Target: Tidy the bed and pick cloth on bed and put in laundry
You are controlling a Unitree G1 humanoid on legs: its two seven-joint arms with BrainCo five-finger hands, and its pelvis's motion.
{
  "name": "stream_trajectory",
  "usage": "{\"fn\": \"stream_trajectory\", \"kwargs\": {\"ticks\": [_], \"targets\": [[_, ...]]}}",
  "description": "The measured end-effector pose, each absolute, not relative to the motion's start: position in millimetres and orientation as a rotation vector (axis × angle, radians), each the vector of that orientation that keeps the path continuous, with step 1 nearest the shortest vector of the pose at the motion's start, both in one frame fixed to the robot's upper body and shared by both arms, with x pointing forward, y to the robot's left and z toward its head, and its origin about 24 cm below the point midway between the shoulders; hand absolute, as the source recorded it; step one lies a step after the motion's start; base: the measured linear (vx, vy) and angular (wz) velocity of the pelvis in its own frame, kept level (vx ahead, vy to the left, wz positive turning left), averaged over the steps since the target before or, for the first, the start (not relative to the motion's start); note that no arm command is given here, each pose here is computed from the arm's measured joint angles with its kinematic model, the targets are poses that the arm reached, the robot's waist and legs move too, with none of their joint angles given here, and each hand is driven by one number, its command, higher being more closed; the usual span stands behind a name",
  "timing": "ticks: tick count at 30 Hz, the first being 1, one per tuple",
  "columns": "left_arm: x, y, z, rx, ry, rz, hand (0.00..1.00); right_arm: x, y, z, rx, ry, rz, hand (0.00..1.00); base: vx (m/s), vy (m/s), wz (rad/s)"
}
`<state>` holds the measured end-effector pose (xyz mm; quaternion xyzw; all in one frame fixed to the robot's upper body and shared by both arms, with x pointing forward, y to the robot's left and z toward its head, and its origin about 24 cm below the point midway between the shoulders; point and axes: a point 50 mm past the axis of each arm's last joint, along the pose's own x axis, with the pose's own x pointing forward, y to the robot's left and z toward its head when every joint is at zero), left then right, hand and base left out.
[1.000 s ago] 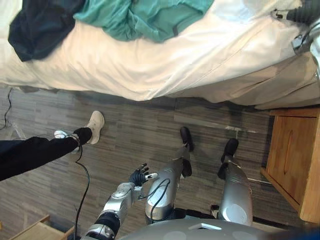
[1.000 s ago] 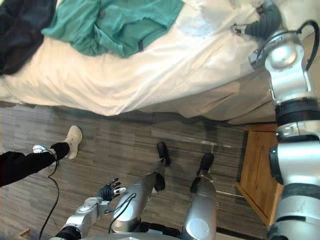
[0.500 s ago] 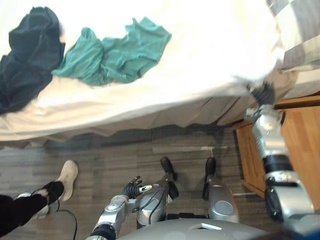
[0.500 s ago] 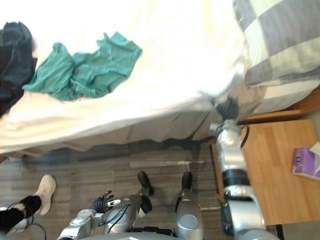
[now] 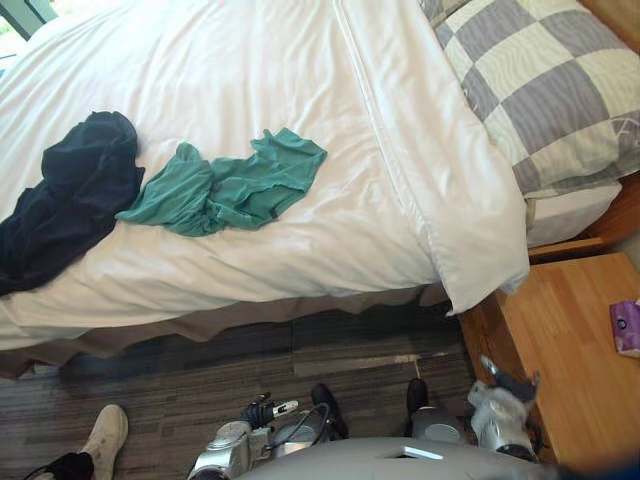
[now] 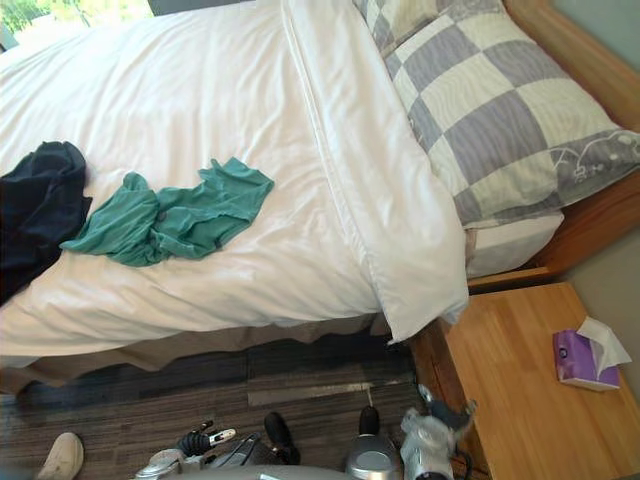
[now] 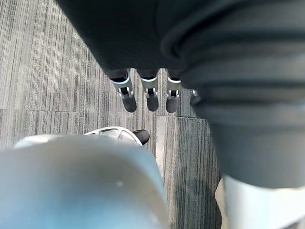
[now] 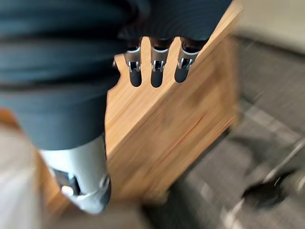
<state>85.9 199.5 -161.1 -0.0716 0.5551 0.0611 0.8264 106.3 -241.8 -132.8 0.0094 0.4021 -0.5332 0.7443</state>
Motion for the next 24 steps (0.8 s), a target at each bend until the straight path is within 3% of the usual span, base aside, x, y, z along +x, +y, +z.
{"fn": "stream_trajectory", "kwargs": {"ticks": [2,3,7,12,18,24], "targets": [[82,201,-162,-0.149,1.189,0.14,0.0,100,-248,-132,0.043,0.89,-1.261,0.0,0.04,0.005,-0.03],[82,202,-162,-0.146,1.191,0.142,0.0,100,-253,-129,0.046,0.876,-1.299,1.0,0.02,0.004,-0.03],[79,208,-161,-0.107,1.194,0.136,0.0,130,-275,-102,0.108,0.654,-1.323,1.0,0.02,0.012,-0.05],[69,209,-162,-0.102,1.219,0.134,0.0,210,-303,-17,0.154,0.136,-0.962,1.0,0.01,0.024,-0.07],[64,211,-162,-0.104,1.22,0.145,0.0,276,-274,55,0.464,-0.181,-0.504,1.0,0.02,0.007,0.01],[70,209,-160,-0.18,1.16,0.182,0.0,325,-240,145,0.798,-0.421,-0.242,1.0,-0.04,0.004,0.04]]}}
